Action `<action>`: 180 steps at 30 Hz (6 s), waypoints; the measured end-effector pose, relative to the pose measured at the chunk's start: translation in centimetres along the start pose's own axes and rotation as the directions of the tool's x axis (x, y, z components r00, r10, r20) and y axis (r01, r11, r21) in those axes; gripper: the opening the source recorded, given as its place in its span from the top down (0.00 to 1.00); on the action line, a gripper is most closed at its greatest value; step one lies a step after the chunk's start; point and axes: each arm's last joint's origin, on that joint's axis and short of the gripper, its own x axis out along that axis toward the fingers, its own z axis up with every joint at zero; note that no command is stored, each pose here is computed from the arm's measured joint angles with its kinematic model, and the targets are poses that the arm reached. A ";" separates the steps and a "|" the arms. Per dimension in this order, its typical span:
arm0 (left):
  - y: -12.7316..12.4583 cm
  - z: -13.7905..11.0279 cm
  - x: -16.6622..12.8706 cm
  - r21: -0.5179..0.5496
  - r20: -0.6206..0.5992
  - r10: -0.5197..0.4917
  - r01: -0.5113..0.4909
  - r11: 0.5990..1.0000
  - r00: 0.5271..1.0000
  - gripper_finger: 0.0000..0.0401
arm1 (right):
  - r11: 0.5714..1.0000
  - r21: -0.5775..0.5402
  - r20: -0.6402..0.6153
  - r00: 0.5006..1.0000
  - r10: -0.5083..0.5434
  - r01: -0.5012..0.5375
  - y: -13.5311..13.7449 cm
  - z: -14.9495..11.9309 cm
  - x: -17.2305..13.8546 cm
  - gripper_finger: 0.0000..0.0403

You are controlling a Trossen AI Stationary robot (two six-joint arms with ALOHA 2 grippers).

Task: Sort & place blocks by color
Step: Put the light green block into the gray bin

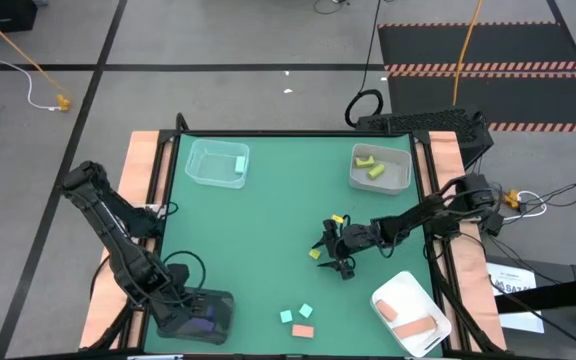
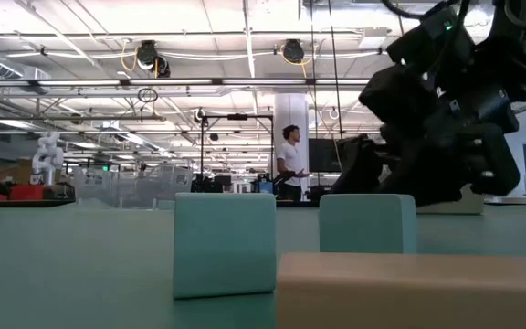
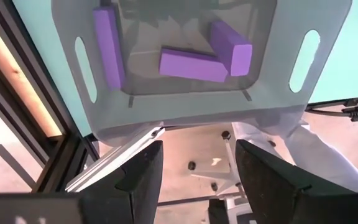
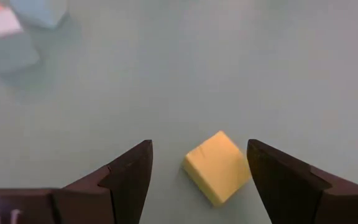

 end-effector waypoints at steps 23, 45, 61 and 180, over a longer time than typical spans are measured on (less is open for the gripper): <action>0.0 0.1 0.0 -0.012 0.023 -0.014 0.014 1.000 1.000 0.50 | 0.992 0.044 -0.042 0.993 -0.113 0.115 -1.4 -0.6 1.4 0.38; -0.1 0.3 0.0 -0.030 0.059 -0.040 0.042 0.999 0.997 0.50 | 0.884 0.416 -0.044 0.976 -0.215 0.213 -1.6 -1.0 1.8 0.52; 0.0 0.4 0.0 -0.084 0.069 -0.031 0.037 0.996 0.997 0.50 | 0.878 0.451 0.002 0.983 -0.182 0.161 -1.6 -0.5 1.7 0.91; -11.1 17.8 -9.0 0.640 0.678 -0.527 -0.059 0.766 0.512 0.50 | 0.164 0.503 -0.645 0.494 -0.583 0.849 -12.7 -2.9 -19.1 0.33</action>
